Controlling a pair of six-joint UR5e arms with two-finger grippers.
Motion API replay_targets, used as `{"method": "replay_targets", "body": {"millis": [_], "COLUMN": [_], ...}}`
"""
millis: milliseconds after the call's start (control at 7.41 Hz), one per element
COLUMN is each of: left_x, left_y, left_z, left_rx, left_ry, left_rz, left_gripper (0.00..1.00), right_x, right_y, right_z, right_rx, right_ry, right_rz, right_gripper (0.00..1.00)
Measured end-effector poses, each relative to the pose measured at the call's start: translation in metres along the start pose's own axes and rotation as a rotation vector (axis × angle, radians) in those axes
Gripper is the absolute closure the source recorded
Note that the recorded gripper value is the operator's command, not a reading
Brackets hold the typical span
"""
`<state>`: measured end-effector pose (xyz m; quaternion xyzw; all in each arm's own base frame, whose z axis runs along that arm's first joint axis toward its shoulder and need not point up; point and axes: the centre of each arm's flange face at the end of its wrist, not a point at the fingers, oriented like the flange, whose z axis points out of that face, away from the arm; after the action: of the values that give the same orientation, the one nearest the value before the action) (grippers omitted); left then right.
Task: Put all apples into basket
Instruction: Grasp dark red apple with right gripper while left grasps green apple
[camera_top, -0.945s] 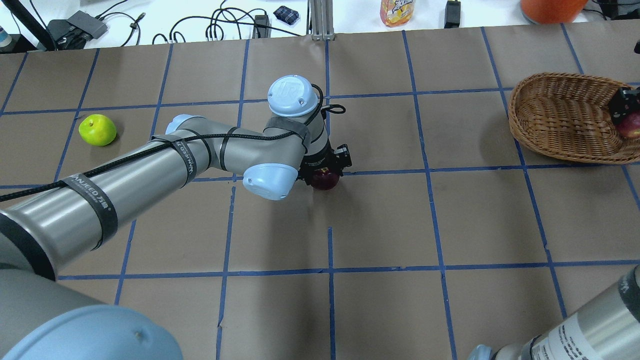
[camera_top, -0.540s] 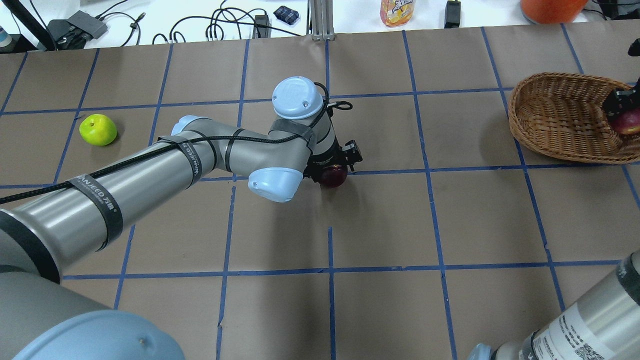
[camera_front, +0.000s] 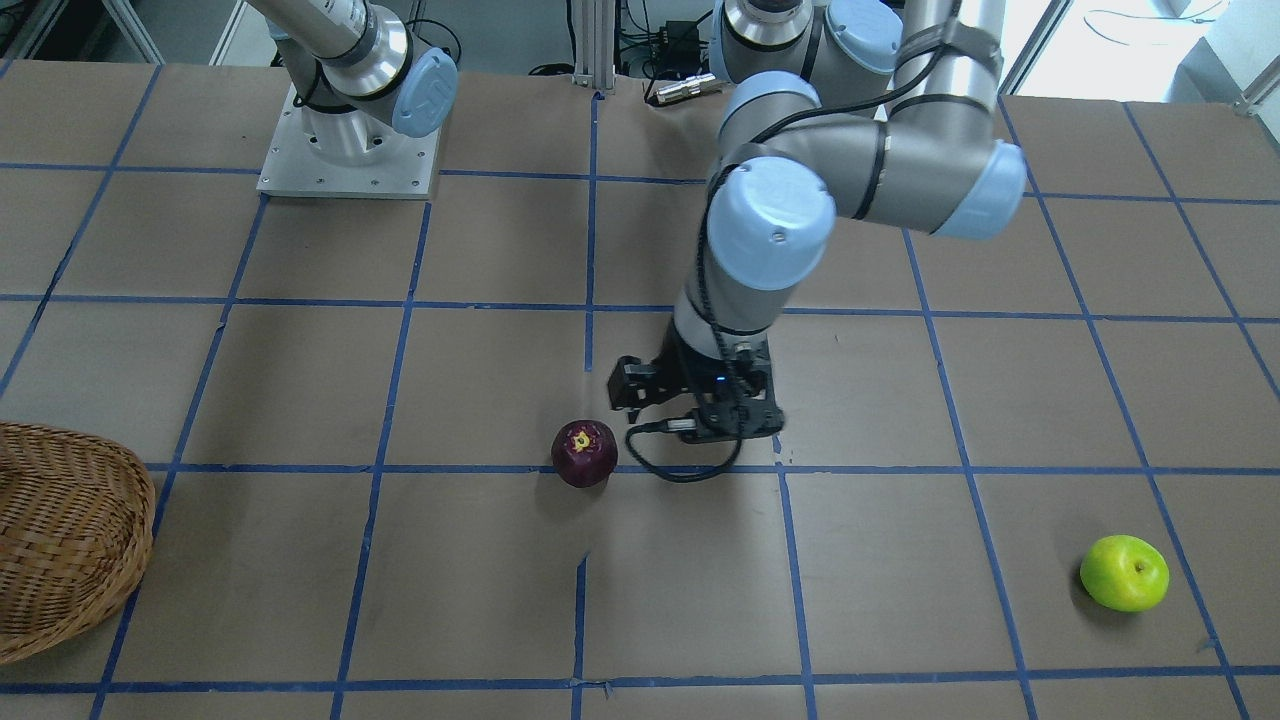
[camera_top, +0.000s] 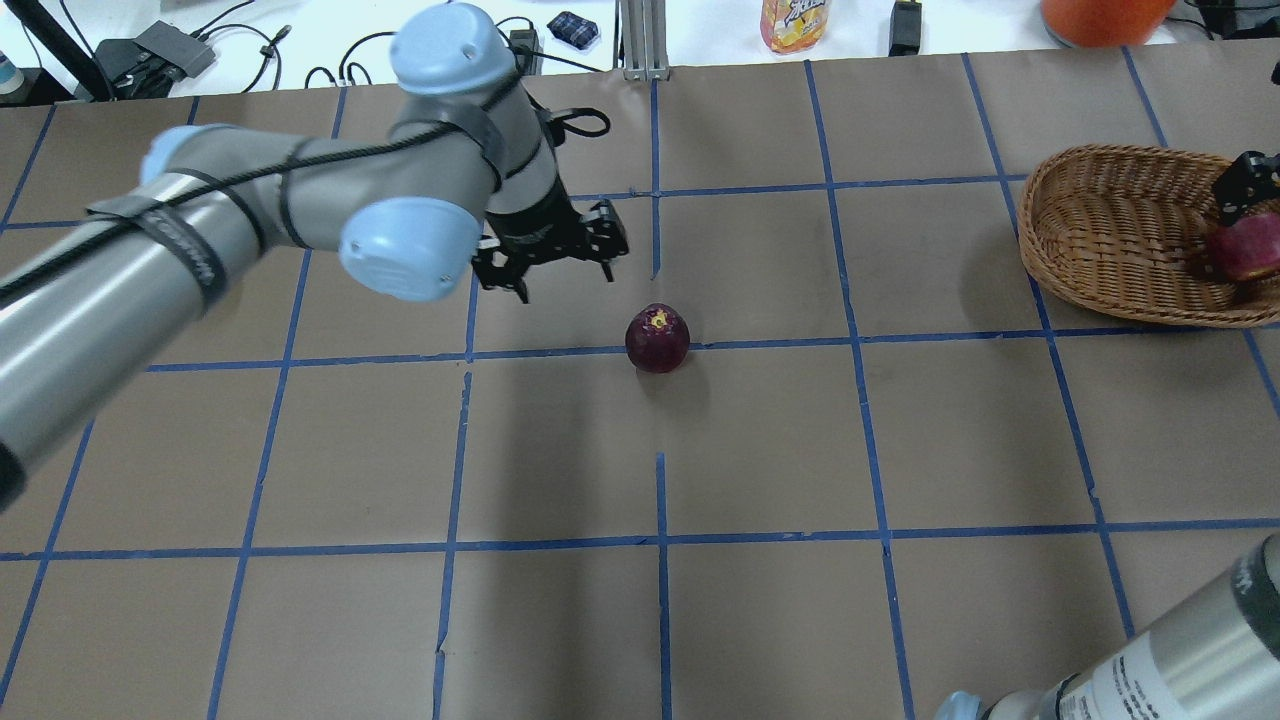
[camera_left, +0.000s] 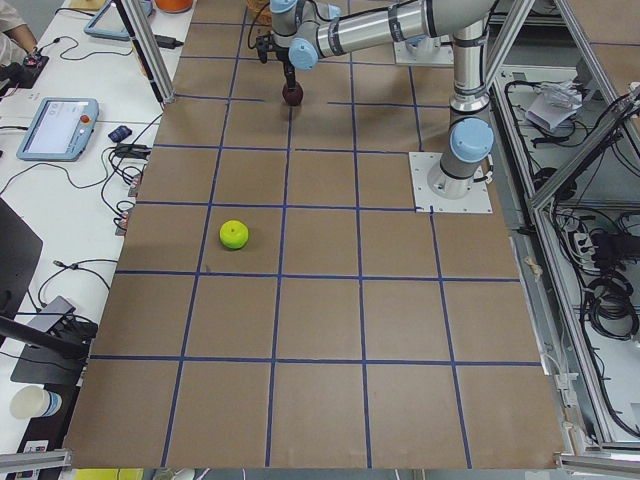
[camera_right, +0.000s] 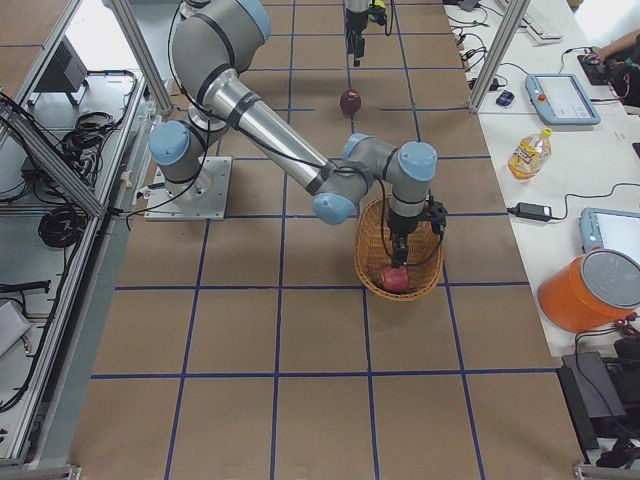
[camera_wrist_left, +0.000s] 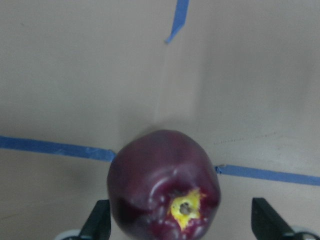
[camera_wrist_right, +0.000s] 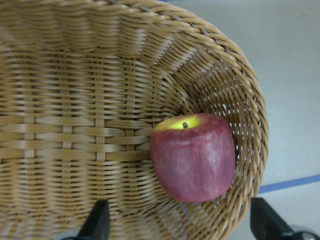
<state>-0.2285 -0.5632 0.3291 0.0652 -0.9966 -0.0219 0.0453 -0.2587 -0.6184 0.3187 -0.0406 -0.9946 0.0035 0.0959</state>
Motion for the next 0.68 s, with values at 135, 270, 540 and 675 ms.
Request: {"method": "replay_targets", "body": {"millis": [135,270,540,675], "left_x": [-0.074,-0.152,-0.265,-0.303], "left_y": [-0.023,-0.044,-0.078,-0.095], "left_z": [-0.018,-0.03,-0.038,-0.034], "left_rx": [-0.034,-0.052,-0.024,0.001], "left_ry": [-0.043,-0.051,-0.049,-0.056], "left_rz": [0.074,0.13,0.245,0.296], "left_gripper": [0.0,0.0,0.0,0.0], "right_x": [-0.039,-0.093,-0.219,-0.285], "right_y": [0.007,0.012,0.023,0.033], "right_z": [-0.042,-0.077,-0.123,-0.137], "right_rx": [-0.015,-0.025,-0.038,-0.059], "right_ry": [-0.014,-0.037,-0.171,-0.237], "right_rz": [0.018,0.058,0.164,0.214], "right_gripper": [0.0,0.0,0.0,0.0]}}
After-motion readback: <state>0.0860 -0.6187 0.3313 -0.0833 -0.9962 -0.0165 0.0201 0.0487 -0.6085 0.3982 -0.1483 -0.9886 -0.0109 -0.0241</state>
